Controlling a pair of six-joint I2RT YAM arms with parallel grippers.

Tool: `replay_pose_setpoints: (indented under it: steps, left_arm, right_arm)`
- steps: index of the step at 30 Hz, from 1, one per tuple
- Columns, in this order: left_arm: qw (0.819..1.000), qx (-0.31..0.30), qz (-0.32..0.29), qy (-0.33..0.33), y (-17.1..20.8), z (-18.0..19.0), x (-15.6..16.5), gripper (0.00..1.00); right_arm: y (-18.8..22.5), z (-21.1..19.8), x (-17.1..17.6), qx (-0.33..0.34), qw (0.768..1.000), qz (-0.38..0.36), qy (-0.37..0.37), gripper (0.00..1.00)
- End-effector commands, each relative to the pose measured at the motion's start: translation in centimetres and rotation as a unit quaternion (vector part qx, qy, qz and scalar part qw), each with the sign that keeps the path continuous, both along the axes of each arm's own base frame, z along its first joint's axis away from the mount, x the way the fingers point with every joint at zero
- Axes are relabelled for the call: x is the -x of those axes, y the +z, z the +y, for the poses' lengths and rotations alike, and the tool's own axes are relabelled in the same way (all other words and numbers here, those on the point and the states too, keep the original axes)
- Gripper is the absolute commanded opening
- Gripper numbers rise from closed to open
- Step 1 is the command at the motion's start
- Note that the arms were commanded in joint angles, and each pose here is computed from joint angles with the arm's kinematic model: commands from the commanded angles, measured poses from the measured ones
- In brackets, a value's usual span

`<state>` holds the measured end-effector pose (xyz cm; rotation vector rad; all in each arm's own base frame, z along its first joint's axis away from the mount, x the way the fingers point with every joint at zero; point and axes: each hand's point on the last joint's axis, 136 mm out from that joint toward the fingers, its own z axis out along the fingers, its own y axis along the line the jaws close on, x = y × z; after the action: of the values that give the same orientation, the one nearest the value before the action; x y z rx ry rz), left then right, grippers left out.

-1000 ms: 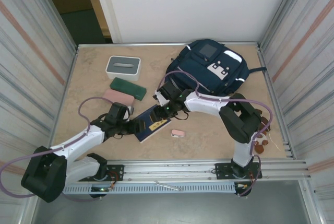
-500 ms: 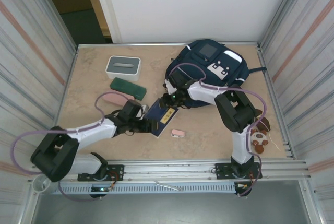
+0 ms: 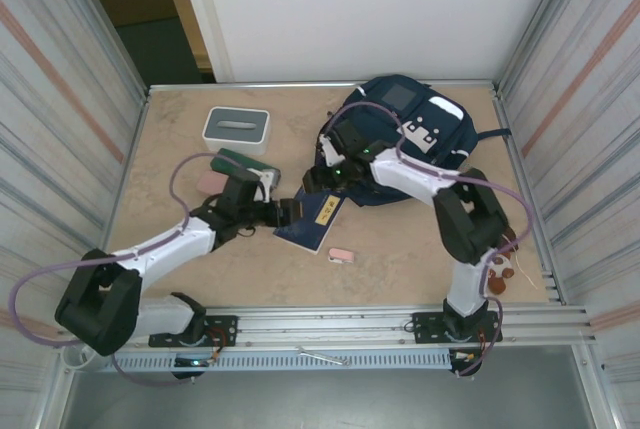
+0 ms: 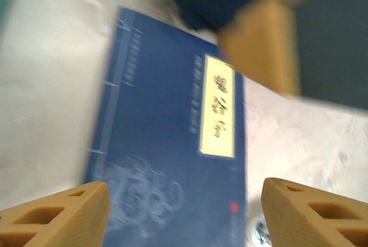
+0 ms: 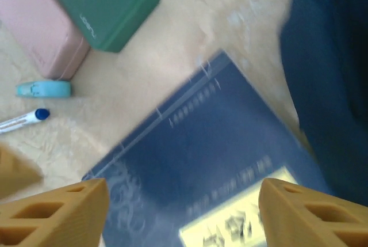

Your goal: Pack the student bag

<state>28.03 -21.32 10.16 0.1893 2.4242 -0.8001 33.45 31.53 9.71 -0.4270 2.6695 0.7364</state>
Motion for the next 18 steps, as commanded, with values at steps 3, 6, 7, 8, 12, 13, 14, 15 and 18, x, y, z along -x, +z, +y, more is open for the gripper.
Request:
replay_pose_setpoints:
  steps: [3, 6, 7, 8, 12, 13, 14, 15, 18]
  left_arm:
    - [0.999, -0.017, 0.025, -0.038, -1.8, -0.3, -1.2, 0.72]
    - [0.998, -0.025, 0.029, -0.040, -2.6, -0.4, -2.2, 0.72]
    - [0.998, -0.030, 0.031, -0.042, -2.9, -0.4, -2.4, 0.72]
    - [0.998, -0.036, 0.036, -0.044, -3.3, -0.4, -2.5, 0.72]
    - [0.996, -0.044, 0.056, -0.050, -4.9, -0.5, -2.4, 0.71]
    - [0.996, -0.043, 0.061, -0.052, -5.1, -0.5, -2.2, 0.71]
    - [0.996, -0.043, 0.065, -0.053, -5.4, -0.5, -2.1, 0.71]
    - [0.995, -0.044, 0.070, -0.052, -5.7, -0.4, -1.9, 0.71]
    - [0.995, -0.046, 0.079, -0.046, -6.6, -0.1, -1.4, 0.71]
  right_arm:
    - [-2.0, -3.1, 3.2, 0.007, 0.993, 0.049, -0.107, 0.76]
    - [-3.1, -3.3, 3.5, 0.033, 0.988, 0.046, -0.144, 0.77]
    - [-3.5, -3.4, 3.5, 0.042, 0.986, 0.047, -0.153, 0.77]
    - [-4.0, -3.5, 3.5, 0.052, 0.984, 0.046, -0.163, 0.77]
    - [-5.9, -3.4, 3.7, 0.054, 0.978, 0.059, -0.194, 0.75]
    - [-6.2, -3.0, 3.7, 0.048, 0.978, 0.063, -0.194, 0.74]
    - [-6.5, -2.6, 3.7, 0.044, 0.977, 0.067, -0.197, 0.74]
    - [-6.7, -2.4, 3.8, 0.045, 0.977, 0.069, -0.198, 0.73]
    - [-7.2, -1.8, 3.8, 0.048, 0.976, 0.069, -0.200, 0.72]
